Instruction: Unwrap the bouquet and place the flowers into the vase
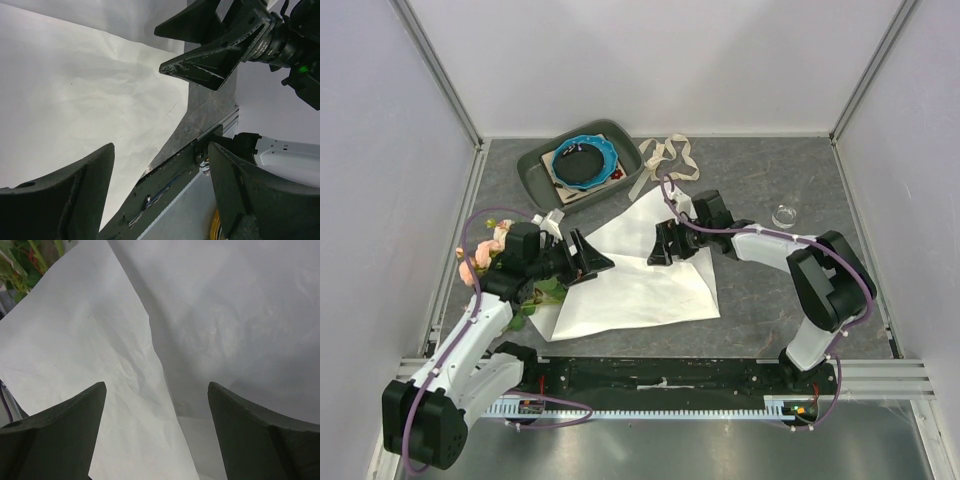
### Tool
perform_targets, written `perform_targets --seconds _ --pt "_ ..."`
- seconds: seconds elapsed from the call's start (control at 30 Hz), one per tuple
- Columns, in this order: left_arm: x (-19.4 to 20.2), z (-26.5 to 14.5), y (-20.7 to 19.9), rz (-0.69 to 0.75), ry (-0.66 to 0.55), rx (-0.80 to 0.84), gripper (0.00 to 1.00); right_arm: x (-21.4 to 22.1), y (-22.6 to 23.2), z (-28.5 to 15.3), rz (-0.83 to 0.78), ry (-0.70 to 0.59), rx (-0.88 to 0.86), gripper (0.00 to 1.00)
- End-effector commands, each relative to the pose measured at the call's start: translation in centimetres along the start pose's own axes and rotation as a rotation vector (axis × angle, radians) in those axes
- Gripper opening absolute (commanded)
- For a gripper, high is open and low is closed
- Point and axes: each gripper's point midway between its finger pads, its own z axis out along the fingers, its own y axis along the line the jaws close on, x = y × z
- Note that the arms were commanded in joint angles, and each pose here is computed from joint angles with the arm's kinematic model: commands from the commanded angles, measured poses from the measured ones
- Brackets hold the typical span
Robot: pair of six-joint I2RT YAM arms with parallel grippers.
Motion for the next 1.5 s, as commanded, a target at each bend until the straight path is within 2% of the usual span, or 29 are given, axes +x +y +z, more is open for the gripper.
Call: perform_targets --seconds 0.0,0.1,0.2,0.23,0.3,0.33,0.43,0.53,0.6,0.7,0.87,1.03,1.07,1.23,1.4,1.47 --pt "-0.8 -0.6 -2.1 0.012 -0.023 0.073 0.81 0.9 1.4 1.5 -0.088 0.039 -0.022 0.9" --pt "-1.0 -0.7 -2.4 0.018 -0.024 0.082 0.81 1.5 1.3 2.2 -0.144 0.081 0.039 0.88" --pt "-1.2 -0.8 -2.9 0.028 -0.027 0.092 0.81 1.7 2.2 2.5 -0.168 0.102 0.027 0.74" --pt "-1.4 -0.9 -3.1 0.032 -0.03 0.097 0.81 1.7 2.6 2.4 -0.172 0.102 0.021 0.62" --pt "-1.5 -0.9 -3.3 0.035 -0.034 0.099 0.8 1.2 3.6 1.8 -0.175 0.081 0.013 0.51" --pt "-1.8 -1.1 -3.7 0.04 -0.041 0.106 0.8 1.1 4.1 1.5 -0.177 0.076 0.011 0.37" --pt "-2.4 -1.3 -4.3 0.05 -0.055 0.114 0.79 0.7 5.9 -0.5 -0.194 0.057 -0.004 0.16" --pt "-3.3 -1.5 -5.1 0.065 -0.072 0.12 0.78 0.9 7.6 -2.8 -0.205 0.054 -0.019 0.09" --pt "-4.3 -1.9 -5.9 0.082 -0.094 0.133 0.77 1.5 8.9 -4.5 -0.215 0.047 -0.047 0.09" --pt "-5.5 -2.3 -6.5 0.098 -0.121 0.138 0.77 3.9 10.4 -6.1 -0.172 0.077 -0.103 0.16" --pt "-6.9 -2.5 -6.5 0.104 -0.141 0.136 0.77 8.4 13.6 -8.5 -0.101 0.146 -0.255 0.39" --pt "-7.1 -2.3 -6.2 0.107 -0.123 0.147 0.77 10.5 14.4 -10.4 -0.061 0.138 -0.284 0.6" --pt "-6.9 -2.0 -6.0 0.102 -0.1 0.152 0.76 10.7 14.5 -10.6 -0.061 0.137 -0.292 0.65" --pt "-5.2 -0.4 -5.3 0.089 0.025 0.211 0.73 11.5 14.1 -10.1 -0.036 0.156 -0.299 0.67" --pt "-0.2 3.1 -3.0 0.055 0.227 0.182 0.68 10.3 14.7 -9.7 -0.043 0.135 -0.315 0.69" --pt "2.9 4.5 -2.7 0.08 0.312 0.165 0.65 9.4 15.0 -9.9 -0.046 0.104 -0.307 0.7"
